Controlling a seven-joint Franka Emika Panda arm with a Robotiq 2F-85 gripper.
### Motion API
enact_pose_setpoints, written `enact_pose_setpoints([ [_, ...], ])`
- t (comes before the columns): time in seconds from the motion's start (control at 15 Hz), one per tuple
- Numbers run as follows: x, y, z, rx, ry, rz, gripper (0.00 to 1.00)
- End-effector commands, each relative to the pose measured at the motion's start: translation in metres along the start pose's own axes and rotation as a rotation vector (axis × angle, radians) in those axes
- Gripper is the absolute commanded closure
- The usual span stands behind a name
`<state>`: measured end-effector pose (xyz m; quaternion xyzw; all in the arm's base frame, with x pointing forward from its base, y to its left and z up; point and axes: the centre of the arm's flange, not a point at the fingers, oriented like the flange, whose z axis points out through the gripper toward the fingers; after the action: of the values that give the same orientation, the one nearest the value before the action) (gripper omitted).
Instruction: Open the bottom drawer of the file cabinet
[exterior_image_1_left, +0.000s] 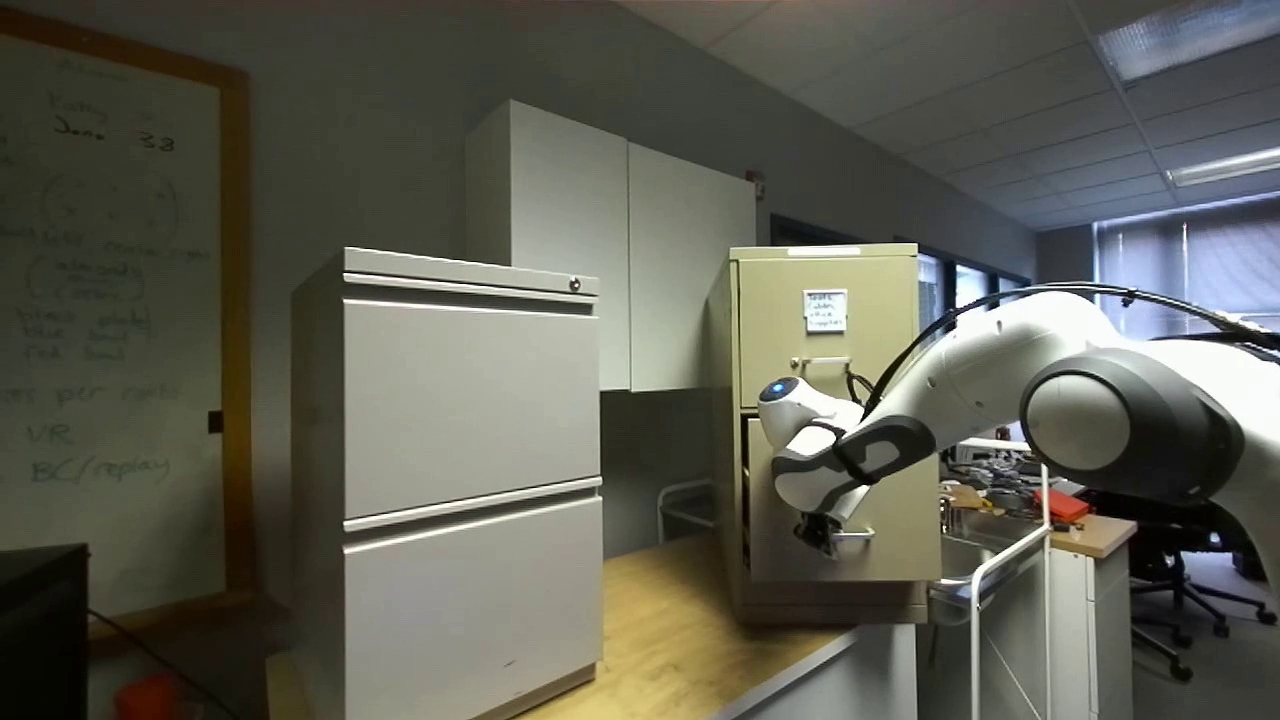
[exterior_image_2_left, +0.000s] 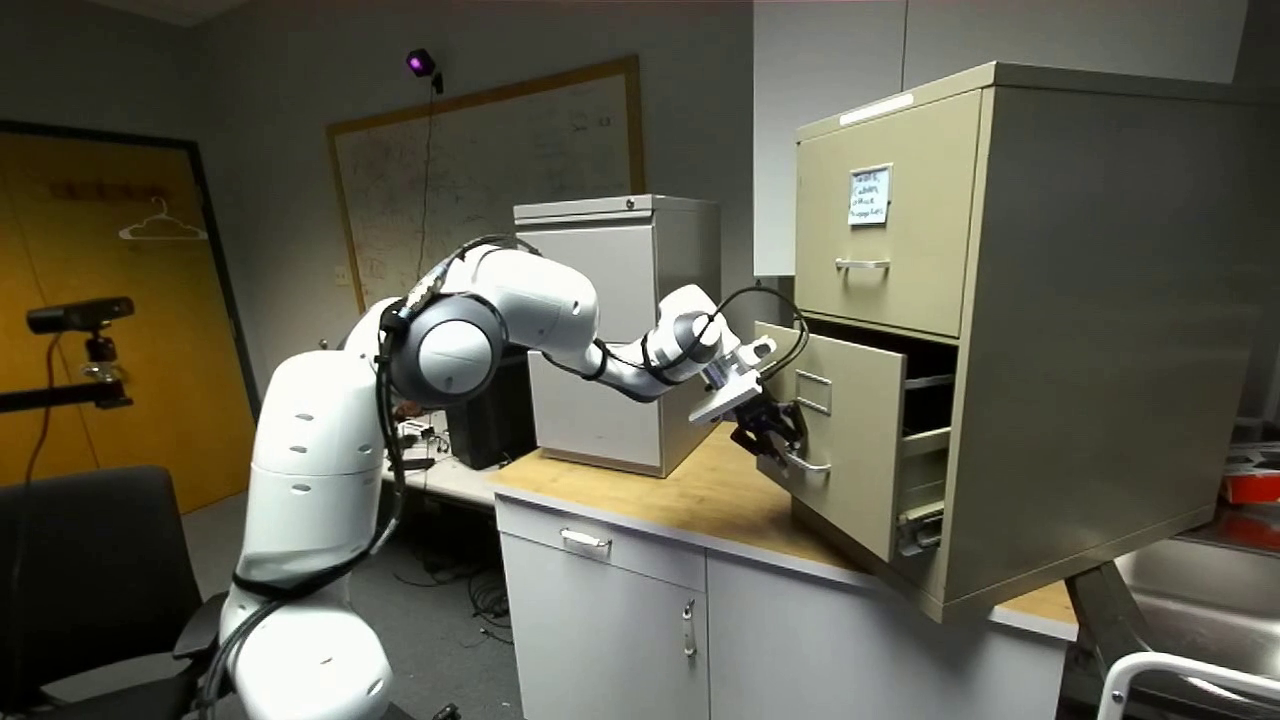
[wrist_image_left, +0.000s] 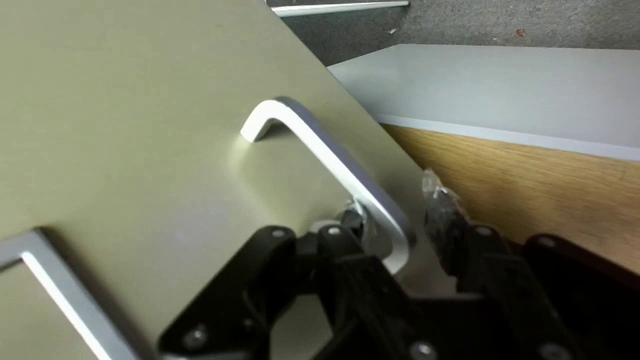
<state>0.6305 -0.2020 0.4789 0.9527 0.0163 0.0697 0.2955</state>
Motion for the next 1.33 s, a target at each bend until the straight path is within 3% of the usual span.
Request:
enact_pose_setpoints([
  [0.0,-0.002,-0.076,0.006,0.136,-0.048,-0.044,0.91],
  [0.33,-0.011,-0.075,-0.014,0.141,-0.032,-0.046,0.98],
  [1.27,-0.055,-0.103,-0.052,0.166,-0.125,-0.107,0.95],
])
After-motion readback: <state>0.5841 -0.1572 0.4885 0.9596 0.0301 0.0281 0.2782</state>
